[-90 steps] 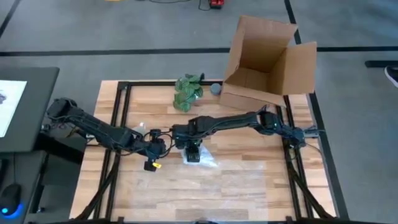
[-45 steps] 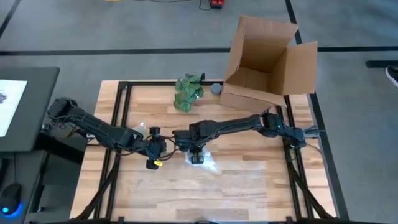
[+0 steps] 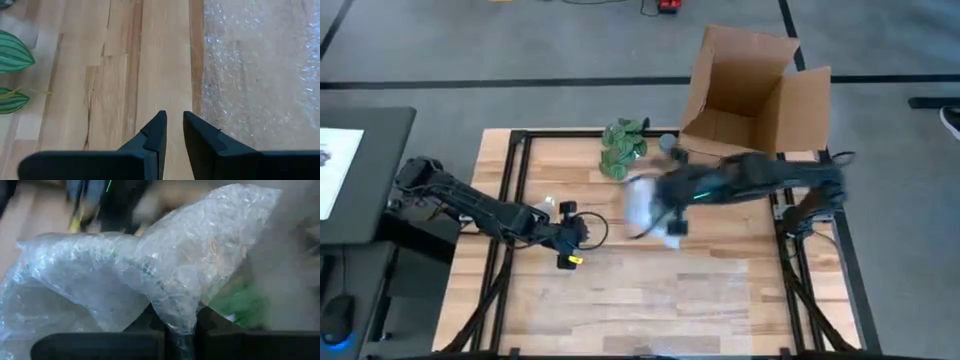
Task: Wrap mug
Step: Put the blue wrapped mug into the box
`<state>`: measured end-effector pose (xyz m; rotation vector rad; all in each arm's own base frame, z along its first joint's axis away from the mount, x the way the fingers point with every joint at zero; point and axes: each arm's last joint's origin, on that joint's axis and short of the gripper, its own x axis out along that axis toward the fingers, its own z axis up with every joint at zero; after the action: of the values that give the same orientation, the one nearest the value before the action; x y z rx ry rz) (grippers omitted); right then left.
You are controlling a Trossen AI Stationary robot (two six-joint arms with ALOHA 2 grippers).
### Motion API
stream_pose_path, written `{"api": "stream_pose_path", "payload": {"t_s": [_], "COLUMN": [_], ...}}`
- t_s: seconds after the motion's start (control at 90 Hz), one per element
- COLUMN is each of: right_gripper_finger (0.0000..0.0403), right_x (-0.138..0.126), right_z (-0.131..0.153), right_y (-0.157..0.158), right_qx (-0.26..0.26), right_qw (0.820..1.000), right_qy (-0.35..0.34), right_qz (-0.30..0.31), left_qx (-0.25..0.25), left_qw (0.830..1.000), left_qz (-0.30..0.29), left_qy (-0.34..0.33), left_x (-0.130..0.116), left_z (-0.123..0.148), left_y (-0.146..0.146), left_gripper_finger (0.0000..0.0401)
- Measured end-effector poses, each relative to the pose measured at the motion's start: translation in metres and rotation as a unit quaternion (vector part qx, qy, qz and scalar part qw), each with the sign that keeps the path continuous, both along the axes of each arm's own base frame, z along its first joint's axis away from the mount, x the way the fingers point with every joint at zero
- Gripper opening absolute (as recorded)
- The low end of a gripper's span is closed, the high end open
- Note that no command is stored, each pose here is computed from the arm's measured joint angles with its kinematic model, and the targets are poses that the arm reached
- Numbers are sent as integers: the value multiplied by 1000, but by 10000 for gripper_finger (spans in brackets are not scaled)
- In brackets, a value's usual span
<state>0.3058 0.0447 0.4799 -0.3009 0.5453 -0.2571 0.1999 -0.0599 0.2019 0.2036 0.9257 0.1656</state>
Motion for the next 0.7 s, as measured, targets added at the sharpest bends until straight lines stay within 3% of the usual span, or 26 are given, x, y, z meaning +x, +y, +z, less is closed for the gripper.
{"api": "stream_pose_path", "payload": {"t_s": [0.1, 0.211, 0.4, 0.544, 0.7], "right_gripper_finger": [13, 13, 12, 12, 12], "right_x": [-45, -84, -134, -150, -137], "right_z": [37, 52, 52, 36, 19], "right_y": [-15, -38, -82, -115, -152], "right_qx": [-61, -117, -98, -79, -28], "right_qw": [989, 956, 909, 868, 867], "right_qy": [-79, -95, -83, -15, 61], "right_qz": [-106, -252, -396, -490, -494], "left_qx": [0, -2, 2, 1, 5], "left_qw": [1000, 1000, 1000, 1000, 999], "left_qz": [0, 0, -8, -11, -20], "left_qy": [-1, -7, -15, -22, -30], "left_x": [0, 1, 3, 4, 6], "left_z": [0, 1, 2, 3, 4], "left_y": [0, 0, -1, -1, -2], "left_gripper_finger": [46, 46, 46, 46, 46]}}
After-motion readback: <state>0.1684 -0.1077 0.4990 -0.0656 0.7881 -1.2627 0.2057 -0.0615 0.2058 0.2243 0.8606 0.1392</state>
